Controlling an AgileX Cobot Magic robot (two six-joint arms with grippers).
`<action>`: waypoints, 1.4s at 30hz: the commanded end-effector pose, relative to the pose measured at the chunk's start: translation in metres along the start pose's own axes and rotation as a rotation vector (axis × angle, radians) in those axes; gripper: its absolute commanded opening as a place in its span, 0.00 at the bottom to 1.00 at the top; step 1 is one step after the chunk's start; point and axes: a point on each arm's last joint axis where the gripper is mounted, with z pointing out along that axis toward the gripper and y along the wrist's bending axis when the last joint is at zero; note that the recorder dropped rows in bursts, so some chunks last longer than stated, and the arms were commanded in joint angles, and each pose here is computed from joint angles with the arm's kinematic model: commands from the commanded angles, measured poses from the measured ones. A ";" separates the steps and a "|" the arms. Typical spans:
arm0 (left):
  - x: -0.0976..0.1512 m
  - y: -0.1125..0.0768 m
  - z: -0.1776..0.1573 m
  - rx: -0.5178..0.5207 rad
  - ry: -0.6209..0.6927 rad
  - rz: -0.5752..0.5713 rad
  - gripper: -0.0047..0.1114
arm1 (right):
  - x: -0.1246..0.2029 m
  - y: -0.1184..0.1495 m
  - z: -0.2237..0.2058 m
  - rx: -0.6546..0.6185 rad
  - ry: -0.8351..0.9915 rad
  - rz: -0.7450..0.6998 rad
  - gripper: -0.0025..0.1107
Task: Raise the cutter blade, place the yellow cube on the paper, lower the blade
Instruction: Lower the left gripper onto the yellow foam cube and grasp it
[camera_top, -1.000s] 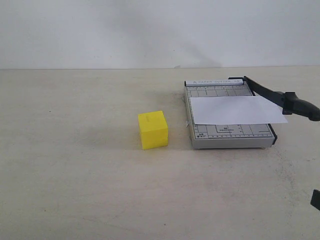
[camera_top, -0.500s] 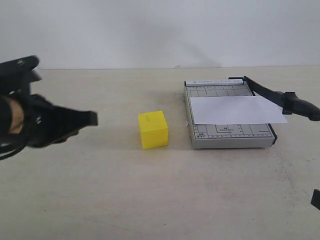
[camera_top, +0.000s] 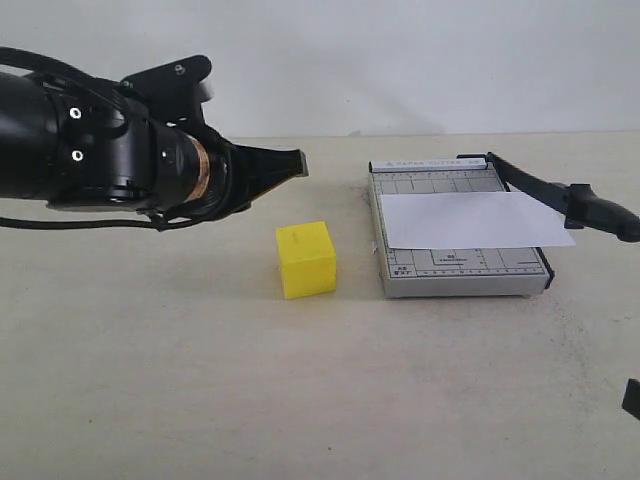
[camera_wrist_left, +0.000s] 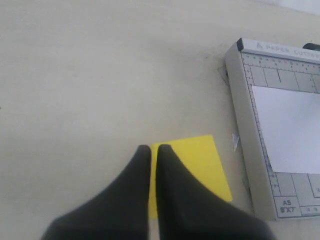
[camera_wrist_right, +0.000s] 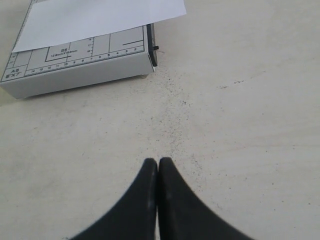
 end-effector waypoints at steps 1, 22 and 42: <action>0.008 -0.003 0.010 0.013 0.035 -0.005 0.11 | 0.000 0.000 0.000 0.002 0.000 0.009 0.02; 0.018 -0.014 0.021 0.127 0.074 0.032 0.44 | 0.000 0.000 0.000 0.002 0.000 0.040 0.02; 0.019 -0.020 0.021 0.205 0.074 0.062 0.94 | 0.000 0.000 0.000 0.000 -0.001 0.046 0.02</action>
